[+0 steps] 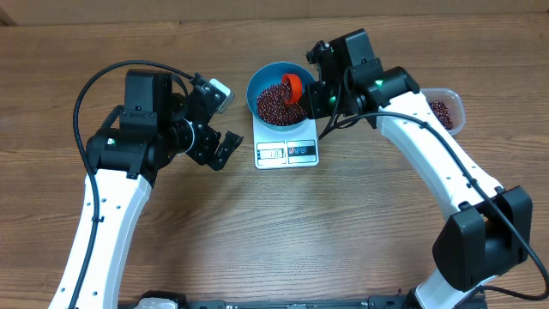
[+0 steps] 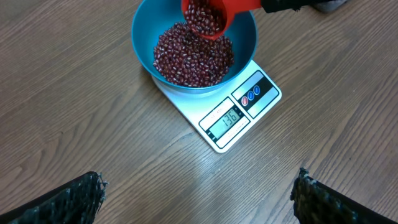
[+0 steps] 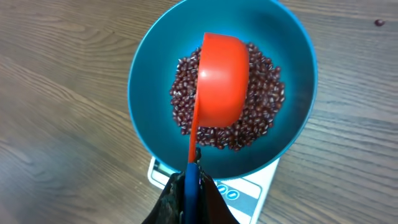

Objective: Scoop item into bowl and weigh 150g on scale
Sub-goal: 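Tip the scoop and shake small amounts of beans into the bowl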

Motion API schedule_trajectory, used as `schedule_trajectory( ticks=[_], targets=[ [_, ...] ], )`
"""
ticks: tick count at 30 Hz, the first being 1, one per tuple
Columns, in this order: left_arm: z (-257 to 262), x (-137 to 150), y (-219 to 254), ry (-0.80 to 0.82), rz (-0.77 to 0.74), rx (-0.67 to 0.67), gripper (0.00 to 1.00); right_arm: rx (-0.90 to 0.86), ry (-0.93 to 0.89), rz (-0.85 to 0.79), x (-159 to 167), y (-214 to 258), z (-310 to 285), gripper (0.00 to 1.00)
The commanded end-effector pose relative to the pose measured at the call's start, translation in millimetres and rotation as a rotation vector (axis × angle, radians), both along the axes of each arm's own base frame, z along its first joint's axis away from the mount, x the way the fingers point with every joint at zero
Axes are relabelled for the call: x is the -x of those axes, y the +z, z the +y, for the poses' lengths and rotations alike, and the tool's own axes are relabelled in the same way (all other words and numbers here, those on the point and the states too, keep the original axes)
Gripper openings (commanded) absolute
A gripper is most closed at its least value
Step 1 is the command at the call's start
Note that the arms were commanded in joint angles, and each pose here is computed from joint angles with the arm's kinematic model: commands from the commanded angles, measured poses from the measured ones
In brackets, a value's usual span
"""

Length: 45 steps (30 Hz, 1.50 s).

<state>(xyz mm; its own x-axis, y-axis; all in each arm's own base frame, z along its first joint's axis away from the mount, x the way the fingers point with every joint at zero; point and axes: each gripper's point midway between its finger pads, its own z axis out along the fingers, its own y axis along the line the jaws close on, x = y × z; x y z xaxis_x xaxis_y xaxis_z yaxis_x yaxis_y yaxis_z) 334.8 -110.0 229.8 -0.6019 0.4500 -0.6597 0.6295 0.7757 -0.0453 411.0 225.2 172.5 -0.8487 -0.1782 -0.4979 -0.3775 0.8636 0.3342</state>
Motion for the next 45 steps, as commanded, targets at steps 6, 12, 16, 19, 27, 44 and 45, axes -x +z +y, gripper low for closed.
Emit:
schedule_trajectory(
  ticks=[6, 12, 16, 19, 27, 44, 45],
  targets=[
    [1, -1, -3, -0.017, -0.005, -0.014, 0.99, 0.057, -0.001, -0.123, -9, 30, -6, 0.04],
    [1, -1, -3, -0.017, -0.005, -0.014, 0.99, 0.078, -0.001, -0.150, -9, 36, -10, 0.04],
    [1, -1, -3, -0.017, -0.005, -0.014, 1.00, 0.082, 0.006, -0.151, -9, 37, -10, 0.04],
    [1, -1, -3, -0.017, -0.005, -0.014, 1.00, 0.088, 0.020, -0.155, -8, 36, -9, 0.04],
    [1, -1, -3, -0.017, -0.005, -0.014, 1.00, 0.095, 0.043, -0.160, -5, 36, -5, 0.04],
    [1, -1, -3, -0.017, -0.005, -0.014, 1.00, 0.100, 0.044, -0.149, -3, 34, -6, 0.04],
    [1, -1, -3, -0.016, -0.005, -0.014, 1.00, 0.100, 0.045, -0.150, -3, 34, -6, 0.04]
  ],
)
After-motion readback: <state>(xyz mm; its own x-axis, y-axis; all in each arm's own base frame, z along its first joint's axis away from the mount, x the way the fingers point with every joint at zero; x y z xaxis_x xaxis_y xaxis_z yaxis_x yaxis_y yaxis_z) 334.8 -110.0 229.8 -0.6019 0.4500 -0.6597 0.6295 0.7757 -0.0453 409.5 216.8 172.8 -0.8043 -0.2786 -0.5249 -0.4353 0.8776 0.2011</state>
